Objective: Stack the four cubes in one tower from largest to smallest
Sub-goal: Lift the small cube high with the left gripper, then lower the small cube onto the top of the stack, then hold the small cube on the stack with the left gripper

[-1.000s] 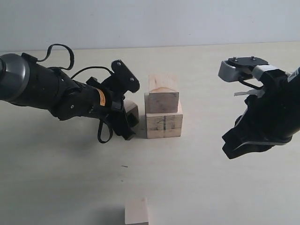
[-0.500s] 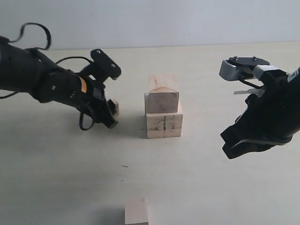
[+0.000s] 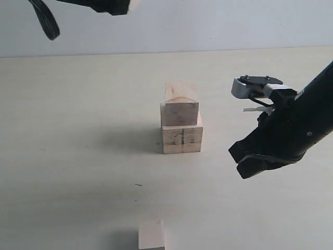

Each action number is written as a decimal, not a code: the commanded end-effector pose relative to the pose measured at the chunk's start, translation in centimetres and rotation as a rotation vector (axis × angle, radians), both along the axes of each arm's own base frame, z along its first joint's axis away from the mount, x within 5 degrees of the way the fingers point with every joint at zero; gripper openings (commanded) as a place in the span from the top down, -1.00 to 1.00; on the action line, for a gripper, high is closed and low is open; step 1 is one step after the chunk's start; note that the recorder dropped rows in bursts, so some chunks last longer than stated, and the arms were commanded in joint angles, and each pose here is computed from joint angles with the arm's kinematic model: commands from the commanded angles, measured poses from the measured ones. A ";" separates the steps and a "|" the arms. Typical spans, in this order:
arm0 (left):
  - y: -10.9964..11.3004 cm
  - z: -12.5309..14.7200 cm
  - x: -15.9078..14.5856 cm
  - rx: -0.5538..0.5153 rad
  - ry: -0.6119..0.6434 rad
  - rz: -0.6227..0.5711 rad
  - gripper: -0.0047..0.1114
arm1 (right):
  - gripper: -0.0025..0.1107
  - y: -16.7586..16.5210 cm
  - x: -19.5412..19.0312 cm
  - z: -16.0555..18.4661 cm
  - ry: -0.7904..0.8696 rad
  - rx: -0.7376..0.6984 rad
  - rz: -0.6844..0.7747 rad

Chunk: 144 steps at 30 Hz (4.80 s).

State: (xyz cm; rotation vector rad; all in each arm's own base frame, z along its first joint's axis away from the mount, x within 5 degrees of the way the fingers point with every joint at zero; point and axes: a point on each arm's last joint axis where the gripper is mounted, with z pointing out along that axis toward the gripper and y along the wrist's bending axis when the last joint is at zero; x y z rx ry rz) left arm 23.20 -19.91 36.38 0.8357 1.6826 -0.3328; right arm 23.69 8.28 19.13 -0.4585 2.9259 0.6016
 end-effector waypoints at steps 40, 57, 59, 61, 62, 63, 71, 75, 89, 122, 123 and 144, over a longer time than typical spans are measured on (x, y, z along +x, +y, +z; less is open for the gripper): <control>-8.3 -4.8 3.2 0.315 0.447 -0.721 0.92 | 0.96 -2.1 1.8 -0.1 -0.117 -0.019 -0.098; -7.6 -8.7 10.6 0.544 0.371 -0.620 0.92 | 0.96 -2.1 1.8 -0.1 -0.114 -0.012 -0.103; -7.8 -9.0 10.8 0.540 0.357 -0.626 0.92 | 0.96 -2.1 1.7 -0.1 -0.113 -0.012 -0.103; -7.9 -9.2 11.0 0.540 0.337 -0.633 0.92 | 0.96 -2.1 1.7 -0.1 -0.113 -0.012 -0.103; -8.0 -9.2 11.1 0.541 0.323 -0.629 0.92 | 0.96 -2.1 1.7 -0.1 -0.113 -0.012 -0.103; -8.0 -9.1 11.2 0.543 0.310 -0.629 0.92 | 0.96 -2.1 1.7 -0.1 -0.113 -0.012 -0.103; -8.1 -9.1 11.2 0.528 0.302 -0.626 0.92 | 0.96 -2.1 1.8 -0.1 -0.116 -0.013 -0.105; -8.2 -9.0 11.2 0.515 0.298 -0.636 0.92 | 0.96 -2.1 1.8 -0.1 -0.116 -0.013 -0.105; -8.4 -9.5 11.3 0.519 0.293 -0.656 0.92 | 0.96 -2.1 1.7 -0.1 -0.108 -0.011 -0.101; -8.2 -9.6 11.4 0.547 0.281 -0.656 0.92 | 0.96 -2.0 1.6 -0.1 -0.097 -0.009 -0.096; -8.2 -9.6 11.4 0.547 0.281 -0.656 0.92 | 0.96 -2.0 1.6 -0.1 -0.097 -0.009 -0.096; -8.2 -9.6 11.4 0.545 0.284 -0.654 -0.04 | 0.96 -2.1 1.6 -0.1 -0.097 -0.010 -0.095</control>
